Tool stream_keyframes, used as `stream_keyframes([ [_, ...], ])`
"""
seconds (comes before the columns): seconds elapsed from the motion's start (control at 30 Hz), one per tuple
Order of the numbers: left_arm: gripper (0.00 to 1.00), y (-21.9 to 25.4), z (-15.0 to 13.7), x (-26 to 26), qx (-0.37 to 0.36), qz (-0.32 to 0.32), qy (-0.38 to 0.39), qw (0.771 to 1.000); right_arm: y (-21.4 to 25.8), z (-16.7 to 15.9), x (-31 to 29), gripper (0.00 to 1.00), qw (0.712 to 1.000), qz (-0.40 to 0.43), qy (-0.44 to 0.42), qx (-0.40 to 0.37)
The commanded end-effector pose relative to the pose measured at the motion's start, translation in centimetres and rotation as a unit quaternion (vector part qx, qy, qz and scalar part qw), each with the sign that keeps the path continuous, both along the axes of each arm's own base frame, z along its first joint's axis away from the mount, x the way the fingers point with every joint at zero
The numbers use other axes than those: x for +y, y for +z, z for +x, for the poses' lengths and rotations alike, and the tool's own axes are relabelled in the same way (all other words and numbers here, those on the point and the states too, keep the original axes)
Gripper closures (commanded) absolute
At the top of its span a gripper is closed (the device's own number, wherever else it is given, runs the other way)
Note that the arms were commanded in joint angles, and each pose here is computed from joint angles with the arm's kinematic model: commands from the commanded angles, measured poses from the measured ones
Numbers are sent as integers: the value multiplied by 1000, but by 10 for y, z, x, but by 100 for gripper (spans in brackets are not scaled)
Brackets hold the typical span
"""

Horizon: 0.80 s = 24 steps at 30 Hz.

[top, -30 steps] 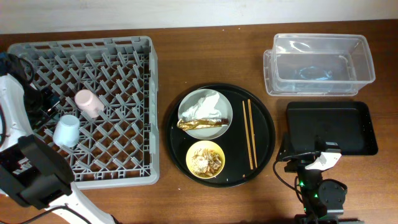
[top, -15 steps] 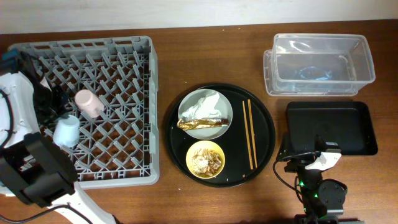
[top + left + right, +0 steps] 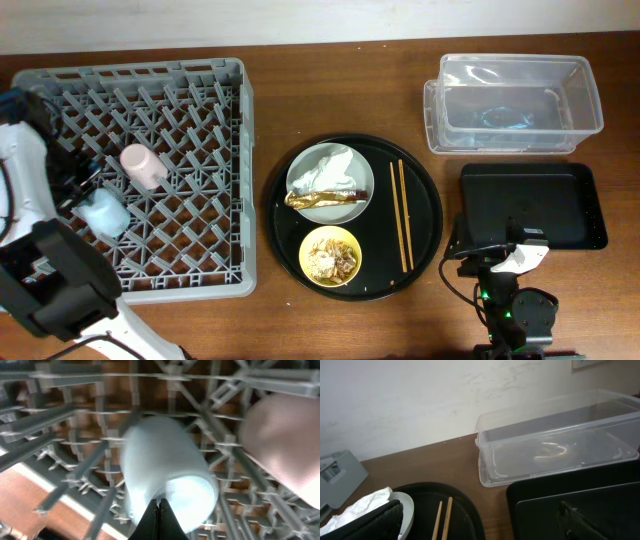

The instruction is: Sort waste into correct bins and load items into the dishwasher rack

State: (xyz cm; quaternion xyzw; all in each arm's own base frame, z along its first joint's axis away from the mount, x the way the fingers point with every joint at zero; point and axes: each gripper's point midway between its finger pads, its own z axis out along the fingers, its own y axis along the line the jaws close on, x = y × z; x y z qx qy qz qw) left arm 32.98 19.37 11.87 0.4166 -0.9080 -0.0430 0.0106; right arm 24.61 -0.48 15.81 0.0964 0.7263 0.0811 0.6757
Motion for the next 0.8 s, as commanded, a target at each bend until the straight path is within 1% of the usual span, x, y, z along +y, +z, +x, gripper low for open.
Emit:
stream_keyframes([
  [0.0,100,15,-22,27,-7,17,70,997,-2,0,1,2,1000,-5,2,2],
  [0.07,100,15,-24,28,-17,-2,83,996,-2,0,1,1,1000,-5,2,2],
  [0.2,100,23,-24,26,-39,-20,93,995,-2,0,1,1,1000,-5,2,2],
  [0.27,100,36,-18,19,-65,-26,81,994,-2,0,1,1,1000,-5,2,2],
  [0.37,100,73,-2,0,-135,-37,46,989,-2,0,1,1,1000,-5,2,2],
  [0.47,100,115,12,-31,-216,-71,0,974,-2,0,1,1,1000,-5,2,2],
  [0.5,100,134,18,-49,-255,-94,-21,962,-2,0,1,1,1000,-5,2,2],
  [0.53,100,144,19,-59,-273,-105,-32,956,-2,0,1,1,1000,-5,2,2],
  [0.57,99,163,22,-79,-305,-123,-55,943,-2,0,1,1,1000,-5,2,2],
  [0.63,96,184,23,-108,-335,-144,-88,927,-2,0,1,1,1000,-5,2,2],
  [0.67,92,190,23,-119,-342,-150,-103,922,-2,0,1,1,1000,-5,2,2],
  [0.73,77,198,22,-148,-346,-159,-140,914,-2,0,1,1,1000,-5,2,2],
  [0.77,72,199,22,-161,-344,-165,-156,911,-2,0,1,1,1000,-5,2,2],
])
